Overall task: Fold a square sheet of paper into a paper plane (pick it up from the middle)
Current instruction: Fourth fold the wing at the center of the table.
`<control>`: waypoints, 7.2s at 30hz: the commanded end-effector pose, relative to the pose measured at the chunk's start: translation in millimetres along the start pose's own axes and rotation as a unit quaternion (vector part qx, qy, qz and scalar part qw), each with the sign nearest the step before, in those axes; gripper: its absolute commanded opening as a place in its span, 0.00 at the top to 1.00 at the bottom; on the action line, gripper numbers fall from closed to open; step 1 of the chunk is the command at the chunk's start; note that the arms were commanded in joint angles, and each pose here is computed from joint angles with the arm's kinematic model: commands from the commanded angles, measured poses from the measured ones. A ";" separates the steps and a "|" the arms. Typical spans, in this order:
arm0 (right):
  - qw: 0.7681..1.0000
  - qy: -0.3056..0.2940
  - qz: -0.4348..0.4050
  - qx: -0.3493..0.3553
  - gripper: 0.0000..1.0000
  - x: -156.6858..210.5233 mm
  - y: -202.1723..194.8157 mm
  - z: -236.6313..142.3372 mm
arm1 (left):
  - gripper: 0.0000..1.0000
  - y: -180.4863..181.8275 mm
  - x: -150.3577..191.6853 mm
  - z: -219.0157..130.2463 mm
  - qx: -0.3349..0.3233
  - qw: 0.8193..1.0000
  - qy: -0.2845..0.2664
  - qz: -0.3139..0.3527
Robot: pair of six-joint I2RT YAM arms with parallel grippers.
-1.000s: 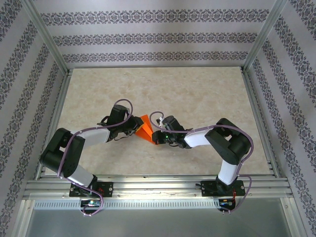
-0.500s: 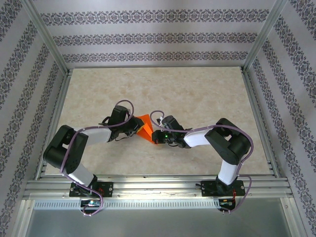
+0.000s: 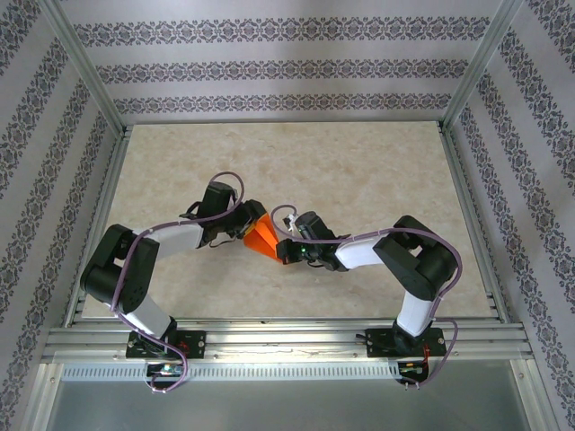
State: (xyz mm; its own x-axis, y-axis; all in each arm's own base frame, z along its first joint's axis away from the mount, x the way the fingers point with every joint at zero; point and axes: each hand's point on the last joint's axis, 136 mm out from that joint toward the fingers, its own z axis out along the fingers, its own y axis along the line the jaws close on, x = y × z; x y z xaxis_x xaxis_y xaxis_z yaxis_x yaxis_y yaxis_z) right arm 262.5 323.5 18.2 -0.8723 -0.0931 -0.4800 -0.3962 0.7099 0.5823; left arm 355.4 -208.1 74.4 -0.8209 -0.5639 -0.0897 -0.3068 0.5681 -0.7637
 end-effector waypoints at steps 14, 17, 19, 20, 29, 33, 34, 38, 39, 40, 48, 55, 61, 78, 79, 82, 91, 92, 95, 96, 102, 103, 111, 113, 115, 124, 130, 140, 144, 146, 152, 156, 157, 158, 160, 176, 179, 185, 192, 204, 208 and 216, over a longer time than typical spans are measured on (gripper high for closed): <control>0.990 -0.012 -0.139 0.023 0.96 8.2 -2.9 -10.4 | 0.43 31.2 0.0 2.0 -0.069 0.997 0.029 -0.019; 0.988 -0.019 -0.154 0.026 0.95 6.2 -2.5 -13.5 | 0.54 30.3 -1.1 2.6 -0.068 0.997 0.029 -0.018; 0.986 -0.016 -0.166 0.029 0.94 6.3 -1.4 -15.7 | 0.58 30.4 -1.3 1.9 -0.067 0.997 0.028 -0.016; 0.984 -0.014 -0.173 0.032 0.93 6.7 -1.2 -17.4 | 0.61 29.9 -1.3 1.3 -0.067 0.997 0.027 -0.015; 0.975 0.007 -0.211 0.065 0.83 10.7 -0.6 -31.0 | 0.87 17.7 -0.5 0.9 -0.041 0.998 0.036 -0.013; 0.969 0.021 -0.229 0.093 0.81 10.3 -3.2 -35.0 | 0.90 12.2 1.1 0.0 -0.029 0.999 0.041 -0.016; 0.967 0.024 -0.233 0.099 0.81 10.2 -3.4 -35.4 | 0.91 11.0 0.9 -0.4 -0.027 0.999 0.041 -0.017; 0.958 0.039 -0.253 0.126 0.81 9.1 -2.5 -37.3 | 0.91 6.9 0.6 -2.0 -0.020 0.999 0.041 -0.018; 0.957 0.043 -0.256 0.133 0.80 8.4 -2.8 -37.5 | 0.92 6.3 0.9 -1.9 -0.019 0.999 0.041 -0.019; 0.955 0.046 -0.257 0.141 0.80 7.1 -3.8 -38.1 | 0.93 5.1 0.1 -2.1 -0.018 0.999 0.040 -0.018; 0.947 0.067 -0.264 0.169 0.81 8.2 -6.3 -40.0 | 0.95 4.0 -0.1 -0.4 -0.013 0.999 0.041 -0.021; 0.946 0.077 -0.266 0.166 0.81 14.0 -5.7 -36.4 | 0.97 4.0 -0.8 1.5 -0.011 0.999 0.041 -0.027; 0.950 0.073 -0.260 0.158 0.85 12.9 -2.6 -35.1 | 0.98 4.2 -1.0 2.3 -0.010 0.999 0.041 -0.027; 0.975 0.076 -0.176 0.112 0.98 19.6 1.6 -19.3 | 0.73 9.6 -2.6 -6.1 -0.024 0.999 0.023 -0.026; 0.976 0.076 -0.170 0.112 0.98 20.3 1.0 -18.1 | 0.71 9.7 -2.5 -7.3 -0.025 0.999 0.021 -0.027; 0.980 0.073 -0.150 0.106 0.98 22.3 -1.0 -14.4 | 0.67 11.3 -3.0 -12.0 -0.027 0.999 0.011 -0.026; 0.998 0.053 -0.034 0.002 1.00 17.8 6.7 -12.8 | 0.66 8.1 -8.0 -27.7 -0.026 0.999 -0.022 -0.018; 0.998 0.055 -0.025 -0.013 1.00 17.4 9.5 -13.1 | 0.66 7.6 -8.5 -29.0 -0.025 0.999 -0.025 -0.016; 0.997 0.061 0.005 -0.045 1.00 15.4 13.3 -12.4 | 0.64 5.7 -10.3 -32.7 -0.021 0.999 -0.033 -0.012; 0.996 0.065 0.016 -0.057 1.00 15.3 14.7 -12.0 | 0.64 4.5 -10.1 -32.9 -0.017 0.999 -0.033 -0.009; 0.995 0.044 0.053 -0.077 1.00 8.0 9.8 -12.5 | 0.65 1.5 -5.7 -31.6 -0.001 1.000 -0.024 -0.007; 0.995 0.038 0.055 -0.078 1.00 6.9 9.2 -13.5 | 0.65 1.0 -5.5 -31.1 0.000 1.000 -0.023 -0.007; 0.994 0.021 0.088 -0.068 0.99 12.4 -2.4 -14.1 | 0.77 -4.5 -2.2 -21.2 0.025 1.000 -0.005 -0.015; 0.993 0.023 0.100 -0.064 0.99 15.2 -5.8 -13.5 | 0.81 -8.9 -0.6 -18.3 0.039 0.999 0.003 -0.013; 0.992 0.025 0.109 -0.065 0.99 17.3 -7.6 -12.9 | 0.84 -16.6 0.2 -15.4 0.058 0.998 0.008 -0.008; 0.988 0.013 0.133 -0.080 1.00 16.2 -8.7 -14.2 | 0.91 -34.7 14.4 6.4 0.108 0.993 0.048 0.018; 0.986 0.015 0.145 -0.082 1.00 15.4 -12.2 -16.1 | 0.93 -37.8 20.7 20.7 0.124 0.990 0.059 0.015; 0.983 0.022 0.164 -0.083 0.98 17.2 -15.3 -12.9 | 0.94 -29.2 26.7 36.0 0.107 0.991 0.079 0.008; 0.982 0.024 0.170 -0.083 0.98 17.1 -16.2 -12.4 | 0.94 -27.0 28.9 40.0 0.100 0.992 0.082 0.011; 0.982 0.024 0.171 -0.083 0.98 16.6 -16.8 -12.6 | 0.94 -26.9 31.3 41.9 0.100 0.991 0.089 0.012; 0.980 0.025 0.180 -0.080 0.98 17.2 -20.4 -14.9 | 0.93 -16.1 39.2 43.8 0.086 0.992 0.096 0.010; 0.979 0.031 0.185 -0.082 0.98 17.4 -20.5 -13.5 | 0.92 -14.7 41.6 47.7 0.085 0.991 0.102 0.009; 0.979 0.032 0.186 -0.081 0.98 18.0 -20.8 -13.2 | 0.92 -13.6 41.4 48.4 0.083 0.991 0.102 0.008; 0.978 0.032 0.189 -0.080 0.98 18.2 -21.9 -13.1 | 0.92 -11.9 41.3 49.2 0.079 0.992 0.102 0.009; 0.978 0.032 0.190 -0.079 0.98 17.9 -22.1 -13.5 | 0.92 -11.6 41.2 50.7 0.077 0.992 0.103 0.010; 0.973 0.048 0.213 -0.075 0.98 20.5 -26.6 -12.2 | 0.93 0.0 40.0 57.7 0.048 0.993 0.105 0.013; 0.972 0.050 0.215 -0.076 0.98 20.9 -26.6 -11.4 | 0.93 2.0 39.8 59.5 0.044 0.993 0.106 0.011; 0.972 0.052 0.219 -0.075 0.98 21.3 -27.6 -12.0 | 0.93 5.8 39.8 62.6 0.036 0.994 0.107 0.011; 0.971 0.055 0.221 -0.077 0.98 22.3 -27.5 -11.1 | 0.93 8.4 38.9 65.1 0.029 0.994 0.107 0.012; 0.969 0.061 0.224 -0.080 0.98 23.0 -27.0 -9.9 | 0.93 17.9 38.5 63.1 0.011 0.995 0.099 0.013; 0.969 0.062 0.225 -0.080 0.98 22.8 -27.5 -9.3 | 0.93 19.0 39.9 65.9 0.009 0.994 0.105 0.012; 0.968 0.066 0.226 -0.084 0.97 23.6 -26.2 -8.7 | 0.94 34.2 43.1 66.0 -0.013 0.994 0.106 0.006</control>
State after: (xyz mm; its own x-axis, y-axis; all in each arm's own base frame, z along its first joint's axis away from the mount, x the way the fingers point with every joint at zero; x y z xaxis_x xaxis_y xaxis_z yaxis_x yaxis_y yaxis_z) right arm 252.7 306.1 21.2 -0.9882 0.0858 -0.1266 -0.0640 0.5201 0.8517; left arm 353.2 -256.9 22.4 -0.9033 -0.4283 0.0234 -0.2772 0.5414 -0.7938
